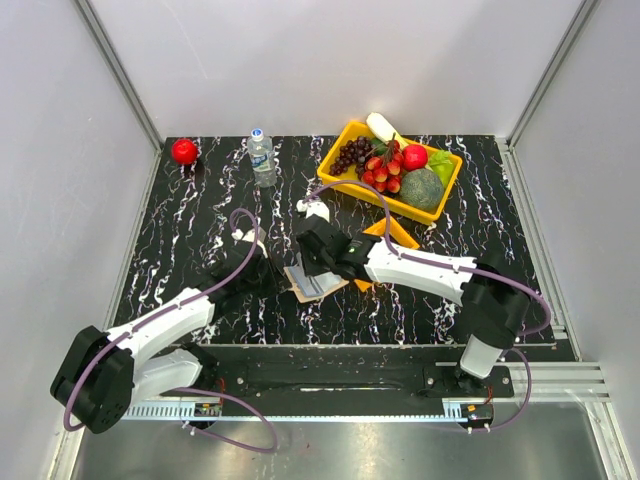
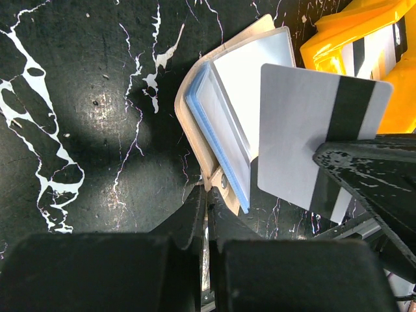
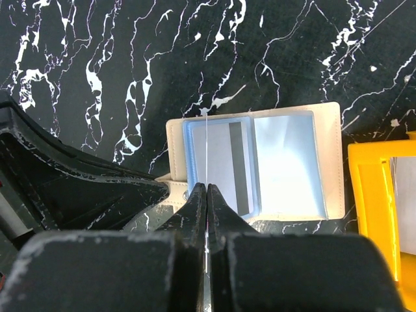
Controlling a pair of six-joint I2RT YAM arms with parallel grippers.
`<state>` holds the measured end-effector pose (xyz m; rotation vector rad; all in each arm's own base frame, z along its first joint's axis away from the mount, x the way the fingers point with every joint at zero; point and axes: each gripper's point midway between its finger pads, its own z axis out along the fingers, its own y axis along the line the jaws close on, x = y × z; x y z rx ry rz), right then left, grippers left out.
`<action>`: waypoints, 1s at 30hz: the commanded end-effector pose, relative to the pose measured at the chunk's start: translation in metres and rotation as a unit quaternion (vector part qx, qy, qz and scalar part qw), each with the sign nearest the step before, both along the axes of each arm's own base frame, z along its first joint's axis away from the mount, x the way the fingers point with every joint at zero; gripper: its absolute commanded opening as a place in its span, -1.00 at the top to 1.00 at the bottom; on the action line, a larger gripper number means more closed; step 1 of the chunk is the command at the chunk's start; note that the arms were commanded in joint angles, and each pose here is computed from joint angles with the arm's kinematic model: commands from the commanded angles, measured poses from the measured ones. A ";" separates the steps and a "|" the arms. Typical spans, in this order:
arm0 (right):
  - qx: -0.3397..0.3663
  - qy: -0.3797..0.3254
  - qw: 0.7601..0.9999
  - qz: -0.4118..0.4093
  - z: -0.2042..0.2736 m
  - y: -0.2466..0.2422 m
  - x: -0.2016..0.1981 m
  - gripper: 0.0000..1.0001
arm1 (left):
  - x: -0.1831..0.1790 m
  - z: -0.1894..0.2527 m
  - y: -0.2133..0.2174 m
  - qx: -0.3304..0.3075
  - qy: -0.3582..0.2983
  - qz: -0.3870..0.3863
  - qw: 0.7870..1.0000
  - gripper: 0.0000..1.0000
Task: Put the credit cards into the card holder
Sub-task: Turn over the card slot in the card holder.
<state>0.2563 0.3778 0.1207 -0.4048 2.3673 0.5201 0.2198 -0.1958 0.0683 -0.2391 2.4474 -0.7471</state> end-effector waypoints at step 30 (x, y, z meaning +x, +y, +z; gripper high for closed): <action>0.023 -0.027 0.999 0.012 0.013 0.028 0.006 1.00 | 0.009 0.018 -0.010 -0.019 -0.031 -0.013 0.999 1.00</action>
